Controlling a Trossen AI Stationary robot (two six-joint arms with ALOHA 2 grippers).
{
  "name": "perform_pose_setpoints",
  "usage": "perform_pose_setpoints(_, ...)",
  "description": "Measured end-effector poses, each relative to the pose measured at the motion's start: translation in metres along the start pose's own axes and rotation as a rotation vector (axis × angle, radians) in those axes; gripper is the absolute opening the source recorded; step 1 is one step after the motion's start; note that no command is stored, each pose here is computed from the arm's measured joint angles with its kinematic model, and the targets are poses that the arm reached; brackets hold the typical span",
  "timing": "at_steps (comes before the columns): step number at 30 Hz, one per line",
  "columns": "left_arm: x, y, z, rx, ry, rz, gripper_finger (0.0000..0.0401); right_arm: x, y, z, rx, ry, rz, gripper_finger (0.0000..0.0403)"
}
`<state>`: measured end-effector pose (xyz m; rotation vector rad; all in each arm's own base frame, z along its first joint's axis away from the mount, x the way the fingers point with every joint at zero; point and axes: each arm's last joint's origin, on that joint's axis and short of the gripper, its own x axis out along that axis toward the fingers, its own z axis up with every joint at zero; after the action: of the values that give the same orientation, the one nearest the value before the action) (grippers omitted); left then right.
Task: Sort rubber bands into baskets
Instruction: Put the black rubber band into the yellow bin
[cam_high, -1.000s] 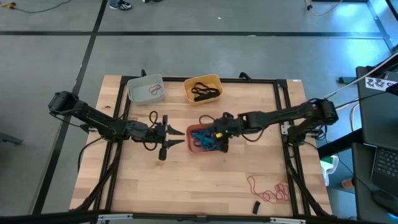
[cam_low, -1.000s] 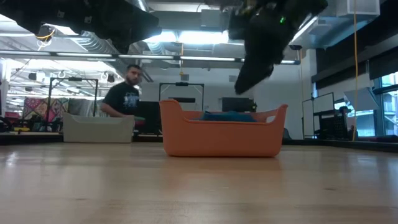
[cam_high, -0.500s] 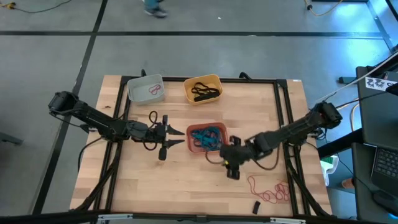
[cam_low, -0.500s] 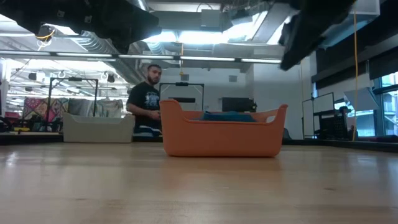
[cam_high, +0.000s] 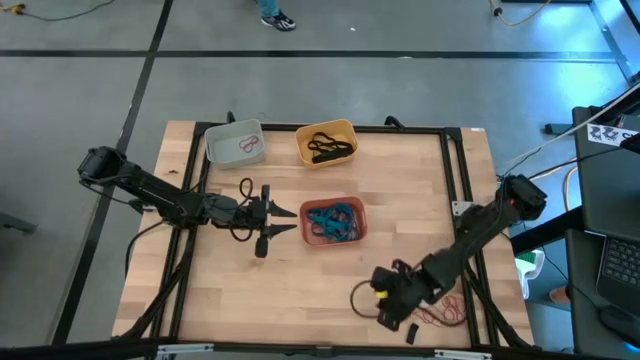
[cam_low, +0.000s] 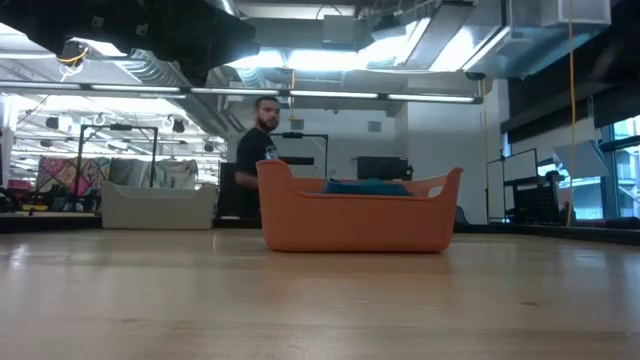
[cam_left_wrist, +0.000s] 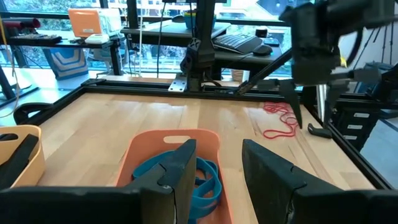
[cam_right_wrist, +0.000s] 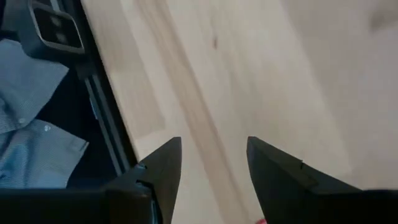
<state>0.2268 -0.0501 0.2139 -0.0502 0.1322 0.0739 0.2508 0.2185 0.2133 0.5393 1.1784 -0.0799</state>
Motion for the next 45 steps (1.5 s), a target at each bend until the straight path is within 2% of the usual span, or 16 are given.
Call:
perform_pose_setpoints(4,0.0,0.0,0.0,0.0,0.0,0.0,0.0127,0.012,0.007,-0.017,0.075,0.036,-0.018,0.0184)
perform_pose_setpoints(9,0.0,0.0,0.002,0.007,-0.018,-0.002,0.0127,0.023,0.012,-0.037,0.232,0.106,-0.035,0.0184)
perform_pose_setpoints(16,0.0,0.0,0.006,0.068,-0.055,-0.002,0.0127,0.027,0.02,-0.07,0.433,0.195,-0.074,0.0184)
perform_pose_setpoints(19,0.0,0.002,0.006,0.075,-0.062,0.007,0.0127,0.029,0.023,-0.084,0.48,0.222,-0.095,0.0184)
perform_pose_setpoints(28,0.001,0.005,0.007,0.029,-0.068,0.019,0.0127,0.026,0.017,-0.103,0.464,0.205,-0.195,0.0184)
perform_pose_setpoints(34,0.001,0.004,0.005,-0.007,-0.047,0.018,0.0127,0.026,0.018,-0.108,0.424,0.213,-0.186,0.0184)
perform_pose_setpoints(38,0.001,0.004,0.005,-0.015,-0.047,0.015,0.0127,0.037,0.011,-0.113,0.397,0.216,-0.211,0.0184)
perform_pose_setpoints(42,0.001,0.004,0.005,-0.027,-0.048,0.015,0.0127,0.042,0.012,-0.113,0.369,0.2,-0.175,0.0183)
perform_pose_setpoints(45,0.001,0.004,0.005,-0.026,-0.048,0.015,0.0127,0.042,0.013,-0.112,0.348,0.167,-0.161,0.0168)
